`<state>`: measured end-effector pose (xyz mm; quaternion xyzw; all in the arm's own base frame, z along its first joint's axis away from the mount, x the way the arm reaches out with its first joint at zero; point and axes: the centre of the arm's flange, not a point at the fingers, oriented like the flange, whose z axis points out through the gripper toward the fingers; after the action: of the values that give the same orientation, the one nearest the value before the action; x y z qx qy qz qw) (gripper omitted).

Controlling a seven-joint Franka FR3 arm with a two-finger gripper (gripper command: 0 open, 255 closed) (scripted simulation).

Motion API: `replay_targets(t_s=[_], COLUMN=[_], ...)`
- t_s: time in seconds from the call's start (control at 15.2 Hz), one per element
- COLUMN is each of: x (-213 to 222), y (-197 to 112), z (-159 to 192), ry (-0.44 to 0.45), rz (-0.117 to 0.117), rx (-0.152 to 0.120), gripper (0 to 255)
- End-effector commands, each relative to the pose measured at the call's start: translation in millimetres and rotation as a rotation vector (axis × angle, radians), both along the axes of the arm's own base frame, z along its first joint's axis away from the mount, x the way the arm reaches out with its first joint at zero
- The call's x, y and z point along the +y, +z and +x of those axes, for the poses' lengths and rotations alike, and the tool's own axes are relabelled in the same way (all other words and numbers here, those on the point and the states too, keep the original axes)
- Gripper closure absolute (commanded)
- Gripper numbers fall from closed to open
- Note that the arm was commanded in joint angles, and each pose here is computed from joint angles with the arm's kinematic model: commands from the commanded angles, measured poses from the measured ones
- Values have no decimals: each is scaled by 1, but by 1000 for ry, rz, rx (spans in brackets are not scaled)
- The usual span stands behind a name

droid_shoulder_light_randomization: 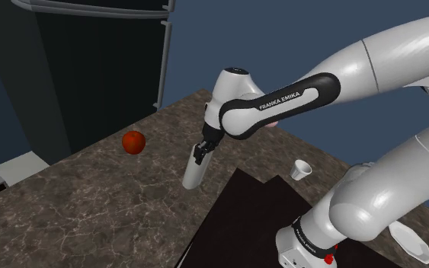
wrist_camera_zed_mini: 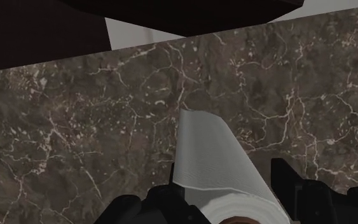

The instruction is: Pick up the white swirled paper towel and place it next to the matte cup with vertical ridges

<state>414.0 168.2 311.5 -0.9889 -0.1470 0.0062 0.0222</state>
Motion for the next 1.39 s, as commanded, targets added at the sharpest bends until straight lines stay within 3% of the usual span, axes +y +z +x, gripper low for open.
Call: replay_targets(t_s=[0.0, 1.32], x=[0, 0], y=[10, 116], z=[0, 0], ry=[0, 0], rz=[0, 0], rx=[1, 1], gripper=[255, 255])
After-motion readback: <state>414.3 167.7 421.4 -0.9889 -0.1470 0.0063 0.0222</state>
